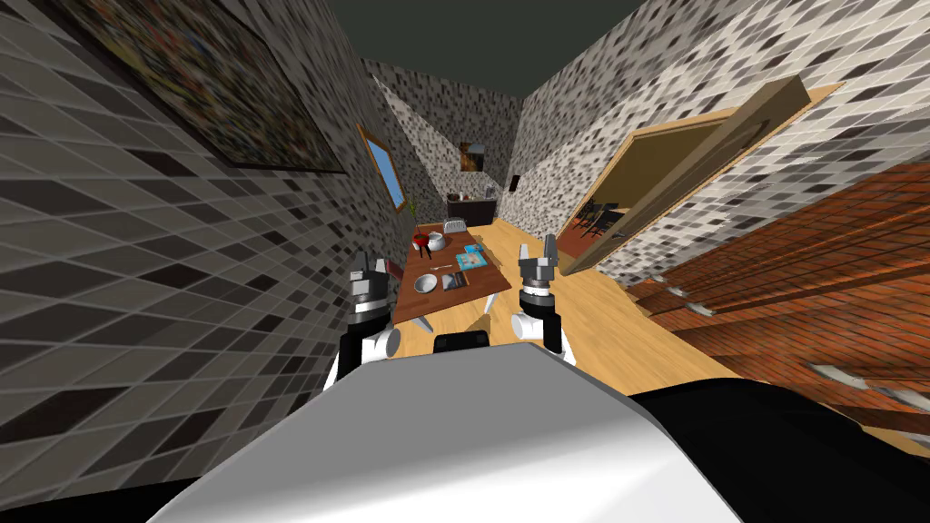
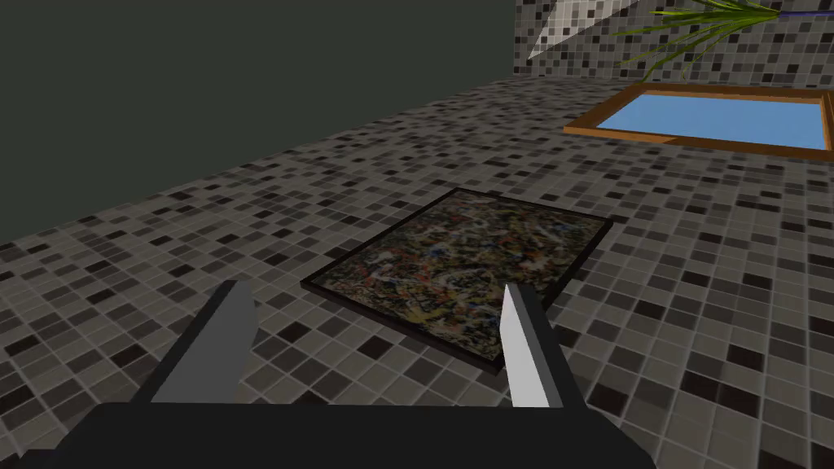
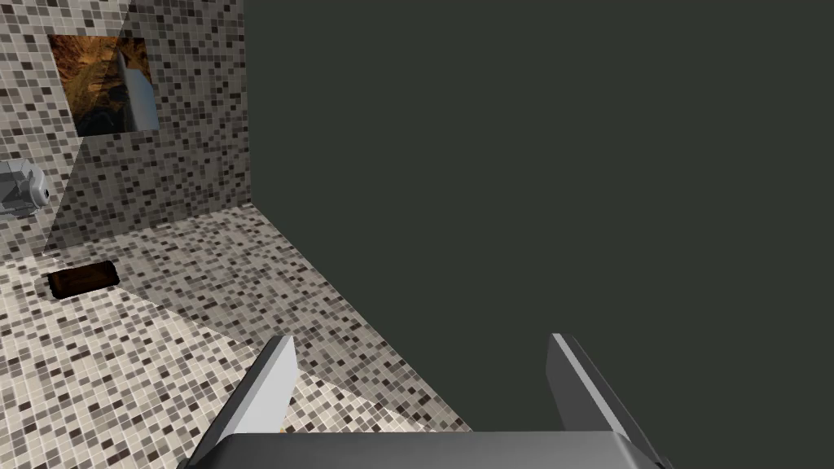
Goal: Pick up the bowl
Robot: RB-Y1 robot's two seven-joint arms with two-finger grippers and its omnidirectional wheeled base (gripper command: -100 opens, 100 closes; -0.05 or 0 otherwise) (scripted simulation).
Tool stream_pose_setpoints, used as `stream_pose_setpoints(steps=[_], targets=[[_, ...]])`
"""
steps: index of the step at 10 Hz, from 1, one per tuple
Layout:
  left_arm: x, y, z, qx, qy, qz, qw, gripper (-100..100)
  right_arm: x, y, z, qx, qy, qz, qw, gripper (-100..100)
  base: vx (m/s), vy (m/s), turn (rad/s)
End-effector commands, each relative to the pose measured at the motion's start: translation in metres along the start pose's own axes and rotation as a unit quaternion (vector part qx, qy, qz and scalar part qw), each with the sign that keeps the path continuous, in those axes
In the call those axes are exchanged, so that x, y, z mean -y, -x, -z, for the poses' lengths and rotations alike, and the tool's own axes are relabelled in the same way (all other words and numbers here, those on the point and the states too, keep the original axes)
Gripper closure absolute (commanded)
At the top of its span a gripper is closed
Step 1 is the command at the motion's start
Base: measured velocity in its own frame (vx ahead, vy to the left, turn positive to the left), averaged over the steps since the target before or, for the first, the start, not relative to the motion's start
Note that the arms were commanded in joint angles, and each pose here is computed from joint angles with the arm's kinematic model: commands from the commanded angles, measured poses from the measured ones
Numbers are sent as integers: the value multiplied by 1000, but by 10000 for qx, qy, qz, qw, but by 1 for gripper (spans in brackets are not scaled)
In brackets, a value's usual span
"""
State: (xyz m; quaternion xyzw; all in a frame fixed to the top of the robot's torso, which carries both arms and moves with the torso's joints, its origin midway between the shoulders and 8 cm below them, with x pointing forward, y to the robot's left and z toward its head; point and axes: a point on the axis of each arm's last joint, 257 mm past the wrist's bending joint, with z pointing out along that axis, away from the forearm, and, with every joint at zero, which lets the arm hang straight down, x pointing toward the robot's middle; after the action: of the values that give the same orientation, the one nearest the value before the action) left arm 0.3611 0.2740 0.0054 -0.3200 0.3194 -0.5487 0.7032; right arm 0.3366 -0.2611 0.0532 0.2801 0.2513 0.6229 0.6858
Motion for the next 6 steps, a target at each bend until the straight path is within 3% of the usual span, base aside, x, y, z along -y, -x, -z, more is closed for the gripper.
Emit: stream_pose_setpoints(steps=[1,6], targets=[[-15,2,-3,-90,207,-8,9997,-100,0,0,0,0,0,0,10000,0,-27,-45,-121],[-52,11,-8,-183,735,-13,9971,-100,0,0,0,0,0,-1,10000,0,-22,-67,-90]])
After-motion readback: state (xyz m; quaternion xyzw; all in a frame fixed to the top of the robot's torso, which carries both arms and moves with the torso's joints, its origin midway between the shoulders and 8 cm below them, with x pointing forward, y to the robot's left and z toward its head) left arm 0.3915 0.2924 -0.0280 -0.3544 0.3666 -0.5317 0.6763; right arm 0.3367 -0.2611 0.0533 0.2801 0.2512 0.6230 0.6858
